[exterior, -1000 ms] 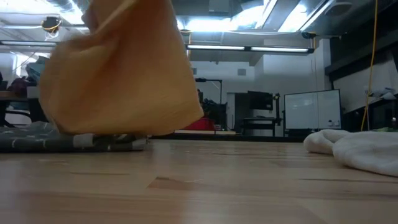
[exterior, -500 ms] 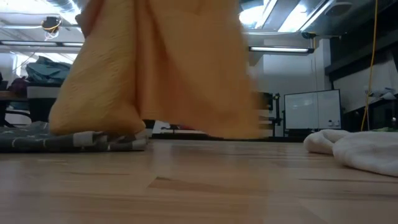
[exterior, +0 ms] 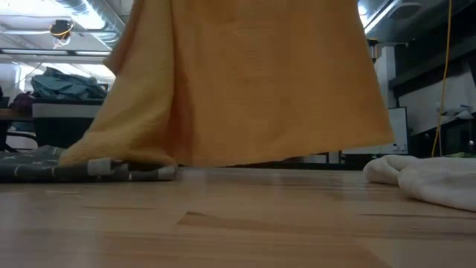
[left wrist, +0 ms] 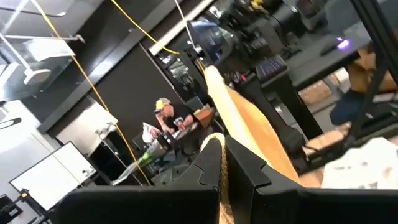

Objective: Fold towel
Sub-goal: Fold the yellow towel

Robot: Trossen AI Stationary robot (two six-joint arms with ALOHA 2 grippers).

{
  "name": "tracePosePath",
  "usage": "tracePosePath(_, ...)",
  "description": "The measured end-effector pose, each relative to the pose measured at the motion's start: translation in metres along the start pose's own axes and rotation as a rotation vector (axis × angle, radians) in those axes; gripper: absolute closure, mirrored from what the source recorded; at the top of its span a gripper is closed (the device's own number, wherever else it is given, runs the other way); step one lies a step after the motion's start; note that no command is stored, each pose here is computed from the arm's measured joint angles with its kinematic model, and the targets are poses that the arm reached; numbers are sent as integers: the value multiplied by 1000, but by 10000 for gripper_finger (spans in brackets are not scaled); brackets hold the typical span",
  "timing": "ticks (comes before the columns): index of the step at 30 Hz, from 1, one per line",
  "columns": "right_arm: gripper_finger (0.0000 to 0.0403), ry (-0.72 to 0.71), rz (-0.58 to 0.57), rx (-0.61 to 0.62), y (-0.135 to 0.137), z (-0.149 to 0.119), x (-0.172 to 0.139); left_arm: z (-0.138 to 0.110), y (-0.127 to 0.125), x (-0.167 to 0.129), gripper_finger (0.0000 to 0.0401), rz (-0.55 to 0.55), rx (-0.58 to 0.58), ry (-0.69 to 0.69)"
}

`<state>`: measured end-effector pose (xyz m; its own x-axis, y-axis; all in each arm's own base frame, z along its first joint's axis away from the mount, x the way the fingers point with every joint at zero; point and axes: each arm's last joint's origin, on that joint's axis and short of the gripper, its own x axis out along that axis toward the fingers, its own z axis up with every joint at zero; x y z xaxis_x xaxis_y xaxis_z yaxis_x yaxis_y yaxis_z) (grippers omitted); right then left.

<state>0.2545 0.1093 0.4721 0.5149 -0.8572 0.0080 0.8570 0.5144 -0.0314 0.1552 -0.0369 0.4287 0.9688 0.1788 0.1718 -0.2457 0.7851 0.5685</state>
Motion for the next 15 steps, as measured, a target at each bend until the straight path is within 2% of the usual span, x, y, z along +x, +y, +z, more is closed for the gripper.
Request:
tracePosePath(9,401,-13,38,25,0,3,0,-4,-4,1,385,-33,27,38)
tracePosePath(15,401,-21,64,25,1,3,0,-4,-5,2,359,-36,14,42)
